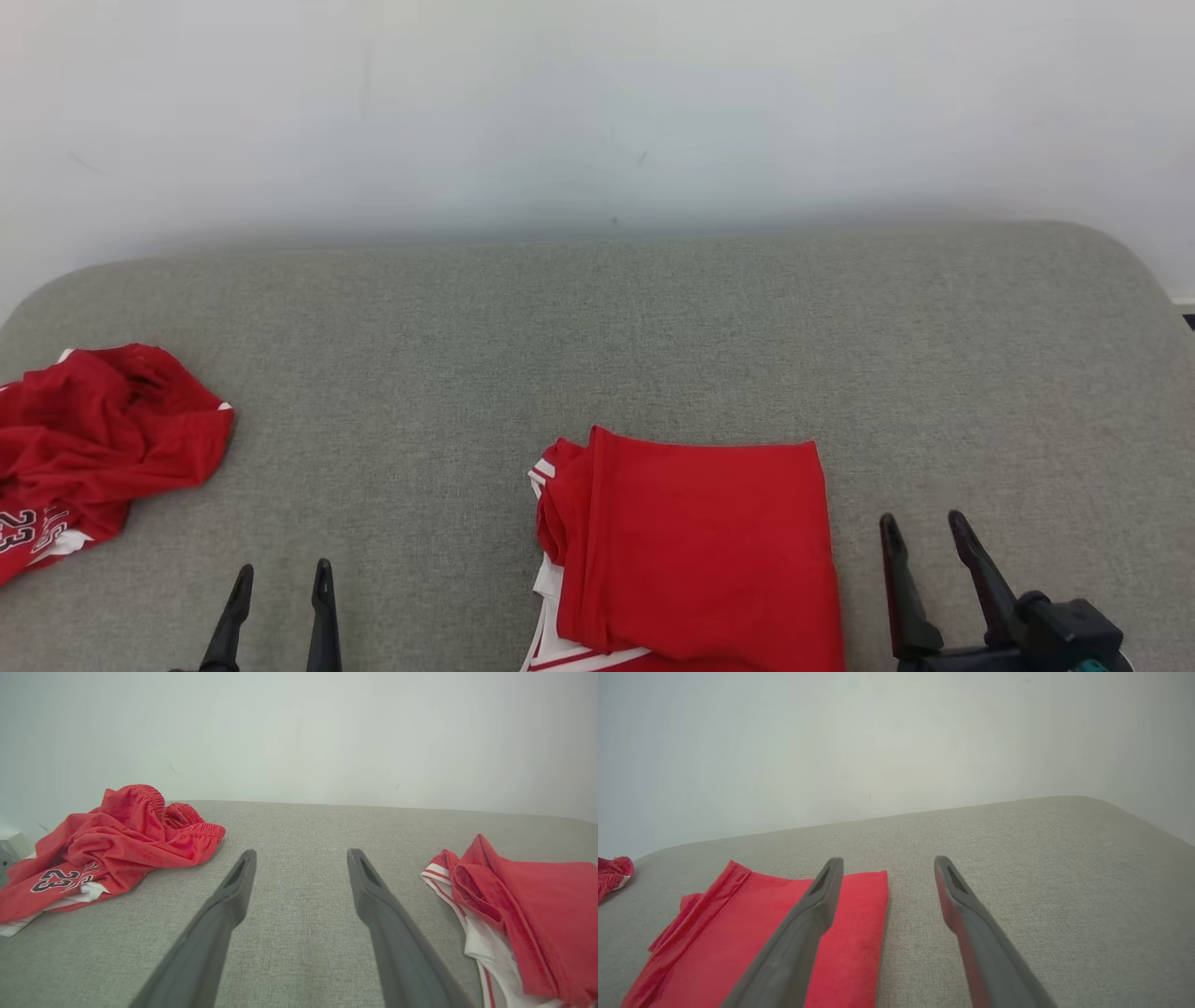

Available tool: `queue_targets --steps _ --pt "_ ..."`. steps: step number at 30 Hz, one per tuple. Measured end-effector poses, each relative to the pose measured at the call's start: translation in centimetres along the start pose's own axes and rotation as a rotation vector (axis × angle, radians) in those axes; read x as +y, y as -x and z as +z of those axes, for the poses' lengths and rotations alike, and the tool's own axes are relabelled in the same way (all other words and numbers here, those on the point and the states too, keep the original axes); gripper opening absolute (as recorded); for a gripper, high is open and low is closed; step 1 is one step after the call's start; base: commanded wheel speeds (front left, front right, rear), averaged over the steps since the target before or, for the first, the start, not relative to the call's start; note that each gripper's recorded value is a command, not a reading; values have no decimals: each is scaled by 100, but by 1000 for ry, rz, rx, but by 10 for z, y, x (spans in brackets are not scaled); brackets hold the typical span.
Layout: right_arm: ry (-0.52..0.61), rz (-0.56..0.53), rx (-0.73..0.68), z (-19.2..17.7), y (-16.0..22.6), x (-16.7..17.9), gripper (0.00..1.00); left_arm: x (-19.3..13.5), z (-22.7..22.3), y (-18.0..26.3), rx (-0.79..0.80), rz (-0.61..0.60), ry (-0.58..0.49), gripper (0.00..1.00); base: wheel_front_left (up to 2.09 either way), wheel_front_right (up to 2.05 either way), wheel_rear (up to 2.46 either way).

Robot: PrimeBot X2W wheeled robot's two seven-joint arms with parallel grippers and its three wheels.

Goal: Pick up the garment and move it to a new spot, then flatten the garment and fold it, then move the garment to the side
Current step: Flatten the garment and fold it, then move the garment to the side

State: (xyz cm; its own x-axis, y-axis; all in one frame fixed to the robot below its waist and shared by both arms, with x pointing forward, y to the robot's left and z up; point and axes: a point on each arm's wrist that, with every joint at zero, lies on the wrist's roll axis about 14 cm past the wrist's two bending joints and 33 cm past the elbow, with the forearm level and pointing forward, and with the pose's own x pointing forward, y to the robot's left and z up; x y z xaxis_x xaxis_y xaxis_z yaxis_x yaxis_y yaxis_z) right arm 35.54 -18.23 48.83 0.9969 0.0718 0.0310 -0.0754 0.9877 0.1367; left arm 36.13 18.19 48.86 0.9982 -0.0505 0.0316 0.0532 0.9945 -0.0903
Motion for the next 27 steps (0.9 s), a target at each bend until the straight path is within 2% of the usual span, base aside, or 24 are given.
queue_targets --steps 8,27 --pt "-22 -71 8 -4 13 -16 100 -3 -15 13 49 -10 -1 100 0 0 0" --pt "-31 -47 47 -17 15 -6 100 1 -22 22 75 -12 -23 100 0 0 0"
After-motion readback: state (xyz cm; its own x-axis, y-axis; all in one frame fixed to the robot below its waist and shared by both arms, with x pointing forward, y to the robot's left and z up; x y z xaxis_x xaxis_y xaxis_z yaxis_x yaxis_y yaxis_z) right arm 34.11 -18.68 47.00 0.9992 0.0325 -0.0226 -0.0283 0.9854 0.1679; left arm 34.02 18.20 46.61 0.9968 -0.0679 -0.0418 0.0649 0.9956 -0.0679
